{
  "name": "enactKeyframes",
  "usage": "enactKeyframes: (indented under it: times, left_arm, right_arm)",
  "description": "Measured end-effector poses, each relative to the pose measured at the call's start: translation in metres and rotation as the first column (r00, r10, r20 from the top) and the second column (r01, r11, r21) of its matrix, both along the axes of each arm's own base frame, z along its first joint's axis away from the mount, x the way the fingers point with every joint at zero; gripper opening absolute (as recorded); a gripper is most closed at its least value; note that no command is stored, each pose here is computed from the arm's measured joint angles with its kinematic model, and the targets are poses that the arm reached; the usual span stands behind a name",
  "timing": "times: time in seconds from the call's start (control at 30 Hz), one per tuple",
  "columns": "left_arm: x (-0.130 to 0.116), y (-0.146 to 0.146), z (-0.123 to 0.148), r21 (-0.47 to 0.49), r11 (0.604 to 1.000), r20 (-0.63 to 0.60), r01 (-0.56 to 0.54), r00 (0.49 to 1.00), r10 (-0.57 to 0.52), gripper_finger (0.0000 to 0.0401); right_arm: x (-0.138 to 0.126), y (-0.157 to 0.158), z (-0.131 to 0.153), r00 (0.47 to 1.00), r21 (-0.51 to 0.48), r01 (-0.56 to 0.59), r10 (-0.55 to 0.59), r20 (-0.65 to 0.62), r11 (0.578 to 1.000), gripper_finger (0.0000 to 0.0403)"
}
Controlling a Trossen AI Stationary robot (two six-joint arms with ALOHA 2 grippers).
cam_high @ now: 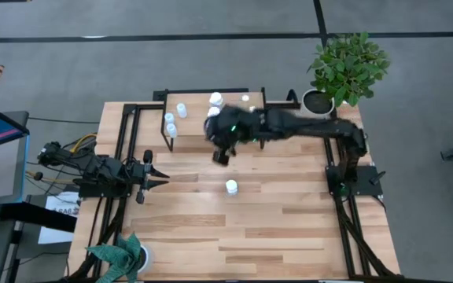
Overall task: Pick and place medicine bottles onto shelf by color
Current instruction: Adjust the pill bottles on the shelf
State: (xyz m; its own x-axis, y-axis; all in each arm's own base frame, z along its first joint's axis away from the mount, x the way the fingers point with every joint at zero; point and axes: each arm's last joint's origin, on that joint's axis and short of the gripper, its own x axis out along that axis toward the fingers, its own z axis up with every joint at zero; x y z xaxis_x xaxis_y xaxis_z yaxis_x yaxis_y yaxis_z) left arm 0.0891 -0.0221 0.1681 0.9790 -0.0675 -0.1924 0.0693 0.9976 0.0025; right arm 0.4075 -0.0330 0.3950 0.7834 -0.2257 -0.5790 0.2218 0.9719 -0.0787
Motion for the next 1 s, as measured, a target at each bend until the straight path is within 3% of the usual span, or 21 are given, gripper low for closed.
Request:
enactKeyframes:
  times: [0.17, 0.37, 0.53, 0.77, 1.0]
  left_arm:
    - [0.000, 0.000, 0.000, 0.000, 1.000, 0.000, 0.000, 1.000, 0.000, 0.0064]
    - [0.000, 0.000, 0.000, -0.001, 1.000, 0.001, 0.001, 1.000, -0.001, 0.0064]
    - [0.000, 0.000, 0.000, -0.001, 1.000, 0.000, 0.001, 1.000, -0.001, 0.0064]
    - [0.000, 0.000, 0.000, 0.000, 1.000, 0.000, 0.000, 1.000, 0.000, 0.0064]
    - [0.000, 0.000, 0.000, 0.000, 1.000, 0.000, 0.000, 1.000, 0.000, 0.0064]
  right_arm:
    - [0.051, 0.018, -0.044, 0.996, -0.018, -0.072, 0.073, 0.047, 0.997, 0.0069]
    - [0.099, 0.008, -0.092, 0.979, -0.046, -0.091, 0.098, 0.178, 0.995, 0.0069]
    - [0.114, -0.013, -0.113, 0.971, -0.051, -0.059, 0.069, 0.229, 0.997, 0.0069]
    - [0.131, -0.028, -0.144, 0.955, -0.033, -0.101, 0.106, 0.277, 0.994, 0.0069]
    - [0.130, -0.042, -0.141, 0.951, -0.069, -0.073, 0.090, 0.296, 0.995, 0.0069]
